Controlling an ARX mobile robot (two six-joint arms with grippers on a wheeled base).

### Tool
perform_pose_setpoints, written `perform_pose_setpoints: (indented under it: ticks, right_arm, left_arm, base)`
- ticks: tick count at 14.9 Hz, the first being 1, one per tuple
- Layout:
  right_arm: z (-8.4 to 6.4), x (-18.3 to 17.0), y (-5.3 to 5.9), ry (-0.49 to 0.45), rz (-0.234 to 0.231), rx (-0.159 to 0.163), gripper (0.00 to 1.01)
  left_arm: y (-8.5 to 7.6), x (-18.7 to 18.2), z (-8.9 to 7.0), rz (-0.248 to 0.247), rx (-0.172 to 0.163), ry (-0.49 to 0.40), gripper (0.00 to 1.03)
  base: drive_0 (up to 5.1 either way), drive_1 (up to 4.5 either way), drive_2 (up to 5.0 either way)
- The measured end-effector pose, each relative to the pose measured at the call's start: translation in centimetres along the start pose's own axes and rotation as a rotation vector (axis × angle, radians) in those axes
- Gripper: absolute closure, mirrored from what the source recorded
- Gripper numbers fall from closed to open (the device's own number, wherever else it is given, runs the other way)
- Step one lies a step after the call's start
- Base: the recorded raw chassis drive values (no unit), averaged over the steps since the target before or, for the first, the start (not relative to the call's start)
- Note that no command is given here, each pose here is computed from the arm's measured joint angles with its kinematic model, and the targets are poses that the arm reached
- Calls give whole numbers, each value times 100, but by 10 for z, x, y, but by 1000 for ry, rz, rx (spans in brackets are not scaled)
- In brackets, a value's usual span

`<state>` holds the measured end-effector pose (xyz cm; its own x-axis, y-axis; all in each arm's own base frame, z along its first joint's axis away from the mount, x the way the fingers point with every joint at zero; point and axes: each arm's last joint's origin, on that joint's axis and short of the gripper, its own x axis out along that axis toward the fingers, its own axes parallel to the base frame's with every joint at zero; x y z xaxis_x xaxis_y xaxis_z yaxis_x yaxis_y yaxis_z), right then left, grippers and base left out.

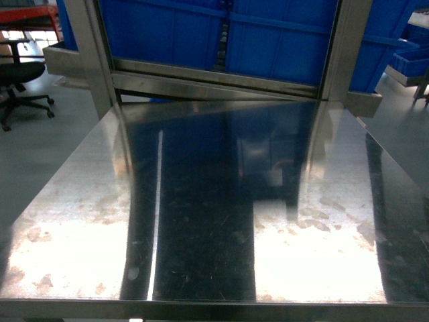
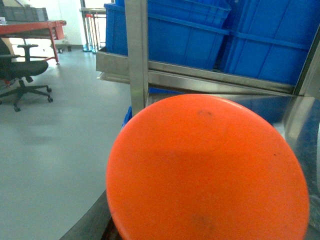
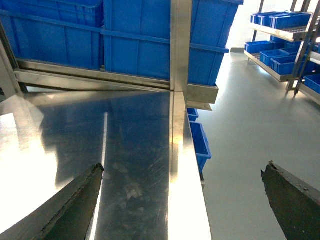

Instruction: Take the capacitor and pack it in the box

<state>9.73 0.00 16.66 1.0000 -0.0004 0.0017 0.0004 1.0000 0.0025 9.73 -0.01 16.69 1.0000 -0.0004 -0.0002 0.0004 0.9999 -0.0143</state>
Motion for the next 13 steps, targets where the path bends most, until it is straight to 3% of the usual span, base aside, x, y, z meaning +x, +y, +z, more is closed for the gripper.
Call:
perform_pose_setpoints:
  ticks: [13]
  right_arm:
    - [0,0,0,0,0,0,3]
  left_arm:
    - [0,0,0,0,3,0,59]
  base:
    - [0,0,0]
